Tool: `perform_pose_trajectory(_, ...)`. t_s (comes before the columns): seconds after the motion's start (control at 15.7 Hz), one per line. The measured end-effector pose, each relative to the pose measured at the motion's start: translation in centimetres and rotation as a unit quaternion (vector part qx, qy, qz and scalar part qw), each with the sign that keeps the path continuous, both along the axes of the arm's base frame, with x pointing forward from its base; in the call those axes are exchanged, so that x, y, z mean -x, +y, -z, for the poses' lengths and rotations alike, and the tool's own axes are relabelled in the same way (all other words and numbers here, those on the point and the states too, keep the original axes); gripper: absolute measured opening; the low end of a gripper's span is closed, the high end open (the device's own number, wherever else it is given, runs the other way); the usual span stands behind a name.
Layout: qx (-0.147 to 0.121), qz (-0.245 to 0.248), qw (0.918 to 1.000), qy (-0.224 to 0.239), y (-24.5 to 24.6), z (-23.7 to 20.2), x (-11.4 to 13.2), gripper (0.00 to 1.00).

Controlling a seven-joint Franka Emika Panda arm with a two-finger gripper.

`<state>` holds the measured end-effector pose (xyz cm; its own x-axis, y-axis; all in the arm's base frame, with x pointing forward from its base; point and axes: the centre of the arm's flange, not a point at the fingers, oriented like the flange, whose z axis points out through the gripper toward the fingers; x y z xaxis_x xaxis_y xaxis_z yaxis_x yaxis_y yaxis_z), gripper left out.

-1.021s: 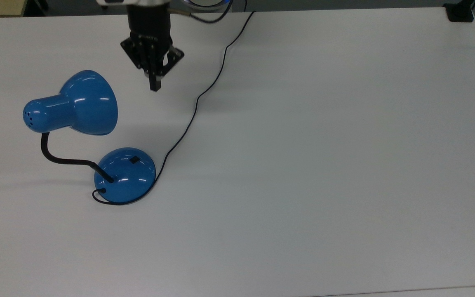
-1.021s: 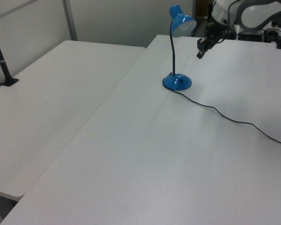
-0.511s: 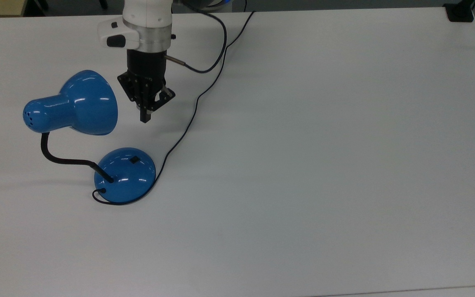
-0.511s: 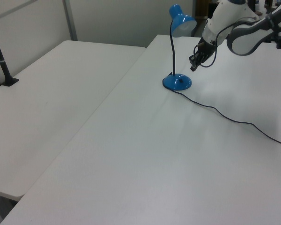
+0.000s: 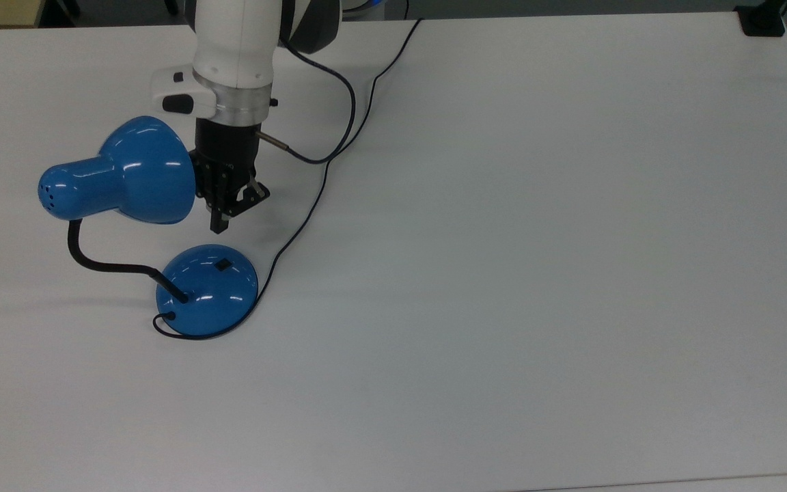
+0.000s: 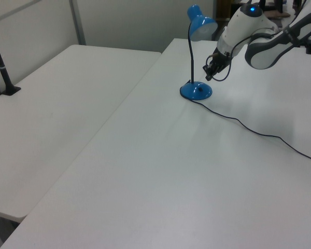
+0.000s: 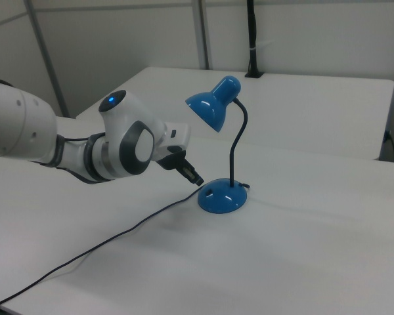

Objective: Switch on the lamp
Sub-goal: 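Move the gripper down toward the switch on the blue lamp base, then press down on the base switch with the gripper fingertips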

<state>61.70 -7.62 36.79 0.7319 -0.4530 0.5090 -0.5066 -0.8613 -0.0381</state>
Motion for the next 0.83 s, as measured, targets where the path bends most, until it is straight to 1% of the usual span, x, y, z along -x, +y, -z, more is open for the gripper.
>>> perform_pose_trajectory(0.19,0.006,0.016,0.9998,-0.01,-0.7,0.5,-1.7,0.01)
perform_pose_trajectory(0.38,0.012,0.019,0.9997,-0.011,-1.3,1.4,-2.9,0.01)
perform_pose_trajectory(0.83,0.014,0.013,0.9998,0.0,-1.0,3.5,-3.7,0.01)
